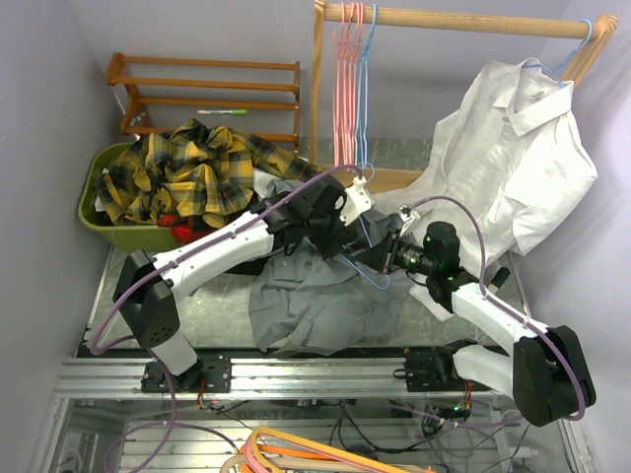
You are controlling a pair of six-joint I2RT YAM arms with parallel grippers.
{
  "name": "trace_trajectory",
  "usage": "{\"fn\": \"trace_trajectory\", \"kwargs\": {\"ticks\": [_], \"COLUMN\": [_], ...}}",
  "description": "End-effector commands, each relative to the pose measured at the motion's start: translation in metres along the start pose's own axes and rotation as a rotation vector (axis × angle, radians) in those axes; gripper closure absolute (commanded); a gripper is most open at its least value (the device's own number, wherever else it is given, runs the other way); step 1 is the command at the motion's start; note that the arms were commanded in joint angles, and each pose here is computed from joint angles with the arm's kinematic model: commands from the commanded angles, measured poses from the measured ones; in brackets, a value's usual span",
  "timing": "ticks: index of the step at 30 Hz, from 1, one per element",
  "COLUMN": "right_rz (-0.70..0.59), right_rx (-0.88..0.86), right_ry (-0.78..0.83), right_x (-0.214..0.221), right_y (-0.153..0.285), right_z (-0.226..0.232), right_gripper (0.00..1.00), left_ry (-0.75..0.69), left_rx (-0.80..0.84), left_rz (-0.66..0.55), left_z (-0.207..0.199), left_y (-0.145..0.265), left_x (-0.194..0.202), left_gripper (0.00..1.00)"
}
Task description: Place the shirt on the hanger
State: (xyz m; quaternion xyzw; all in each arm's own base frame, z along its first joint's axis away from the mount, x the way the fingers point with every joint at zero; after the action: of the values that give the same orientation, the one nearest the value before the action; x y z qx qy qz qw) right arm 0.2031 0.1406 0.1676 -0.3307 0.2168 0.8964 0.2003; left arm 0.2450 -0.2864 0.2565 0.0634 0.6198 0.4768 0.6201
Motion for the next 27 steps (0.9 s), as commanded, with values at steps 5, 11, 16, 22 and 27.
{"fn": "trace_trajectory", "kwargs": {"ticks": [5,11,16,22,27], "right_rz": [-0.052,-0.036,-0.024,-0.028,-0.025], "right_rx": [0.023,0.030,0.011,-0.033,-0.053], "right_ry": [0.161,0.183,0.177,0.204,0.209], "right_x": [-0.014,-0.010,-0.001,0.001,0.005], "right_y": [0.001,0.001,0.000,0.002,0.002], "right_z": [0.000,-0.004,-0.007,-0.003,-0.002], "right_gripper": [1.00,1.00,1.00,1.00,1.00], "left_ry": [-0.057,-0.319,-0.382,-0.464,-0.474], "left_rx": [0.311,0.640,0.699,0.776,0.635], "left_rz": [-0.373,-0.471,-0.473,-0.389,-0.434], "left_z": [0.102,0.098,0.102,0.115,0.128], "left_y": [0.055,0.051,0.029,0.001,-0.015], "left_x": [-0.028,-0.011,-0.007,-0.005,-0.014], "left_gripper": [0.05,0.04,0.02,0.13,0.06]}}
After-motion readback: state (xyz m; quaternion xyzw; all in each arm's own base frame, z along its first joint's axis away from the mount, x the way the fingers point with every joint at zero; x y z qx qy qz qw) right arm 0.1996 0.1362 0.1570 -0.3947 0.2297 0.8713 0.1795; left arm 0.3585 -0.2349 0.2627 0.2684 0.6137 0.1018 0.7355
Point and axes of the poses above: each gripper's point midway between its finger pads, its own y axis back along the fingers, its own z axis along the line the jaws close on, x = y × z, the point moved 9 cm from there along y, back along the fingers
